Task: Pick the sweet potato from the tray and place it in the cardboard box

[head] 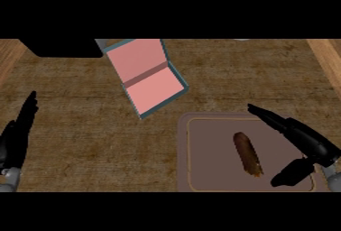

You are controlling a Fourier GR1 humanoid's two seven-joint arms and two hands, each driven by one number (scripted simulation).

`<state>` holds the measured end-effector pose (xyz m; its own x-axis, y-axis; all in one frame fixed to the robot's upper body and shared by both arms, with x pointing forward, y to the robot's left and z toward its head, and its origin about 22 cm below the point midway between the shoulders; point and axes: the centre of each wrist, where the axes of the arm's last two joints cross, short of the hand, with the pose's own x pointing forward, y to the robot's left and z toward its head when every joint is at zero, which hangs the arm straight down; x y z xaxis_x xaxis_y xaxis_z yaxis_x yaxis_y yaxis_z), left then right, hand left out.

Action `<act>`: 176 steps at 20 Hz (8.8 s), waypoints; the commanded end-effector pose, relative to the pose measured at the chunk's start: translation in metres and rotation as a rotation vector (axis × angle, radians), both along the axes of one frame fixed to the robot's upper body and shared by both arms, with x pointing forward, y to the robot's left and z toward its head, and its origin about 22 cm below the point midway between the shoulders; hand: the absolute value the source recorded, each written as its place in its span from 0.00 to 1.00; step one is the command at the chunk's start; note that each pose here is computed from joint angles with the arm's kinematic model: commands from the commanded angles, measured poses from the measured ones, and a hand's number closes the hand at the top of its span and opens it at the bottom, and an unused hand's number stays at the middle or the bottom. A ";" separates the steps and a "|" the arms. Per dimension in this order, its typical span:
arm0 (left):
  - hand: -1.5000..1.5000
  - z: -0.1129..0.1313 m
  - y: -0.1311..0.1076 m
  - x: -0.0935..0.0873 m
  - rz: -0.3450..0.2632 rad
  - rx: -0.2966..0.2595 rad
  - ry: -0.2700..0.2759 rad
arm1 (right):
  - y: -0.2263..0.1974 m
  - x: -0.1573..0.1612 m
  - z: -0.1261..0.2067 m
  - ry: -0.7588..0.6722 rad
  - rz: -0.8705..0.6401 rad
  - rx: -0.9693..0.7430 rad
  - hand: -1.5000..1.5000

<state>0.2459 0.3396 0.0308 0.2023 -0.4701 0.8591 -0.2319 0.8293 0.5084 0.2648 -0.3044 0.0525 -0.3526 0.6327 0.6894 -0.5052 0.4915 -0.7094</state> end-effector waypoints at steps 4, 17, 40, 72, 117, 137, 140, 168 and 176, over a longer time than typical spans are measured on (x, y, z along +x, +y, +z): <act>0.50 -0.007 0.005 0.014 0.000 0.041 0.016 | -0.049 0.015 0.006 -0.026 0.219 0.033 0.00; 0.50 -0.004 0.033 0.016 -0.020 0.042 0.013 | 0.021 0.048 0.054 -0.029 0.394 -0.718 0.00; 0.50 -0.026 0.017 0.011 -0.011 0.029 0.017 | 0.100 0.044 0.008 0.088 0.437 -0.992 0.00; 0.50 -0.019 0.033 0.018 0.007 0.046 0.014 | 0.106 0.019 -0.049 -0.112 0.440 -1.023 1.00; 0.50 -0.016 0.007 0.027 -0.045 0.051 -0.004 | 0.268 0.131 0.152 -0.423 -0.625 -0.042 1.00; 0.50 0.004 -0.018 0.055 -0.119 0.041 -0.030 | 0.261 0.186 0.096 -0.182 -0.819 -0.007 0.00; 0.50 0.006 -0.018 0.054 -0.122 0.058 -0.031 | 0.257 0.187 0.091 -0.150 -0.812 0.016 0.00; 0.50 -0.003 0.026 0.016 -0.006 0.048 0.019 | 0.151 0.202 0.086 -0.353 -0.906 0.544 0.00; 0.50 -0.010 0.033 0.007 0.011 0.034 0.026 | 0.071 0.171 0.055 -0.344 -0.881 0.494 0.00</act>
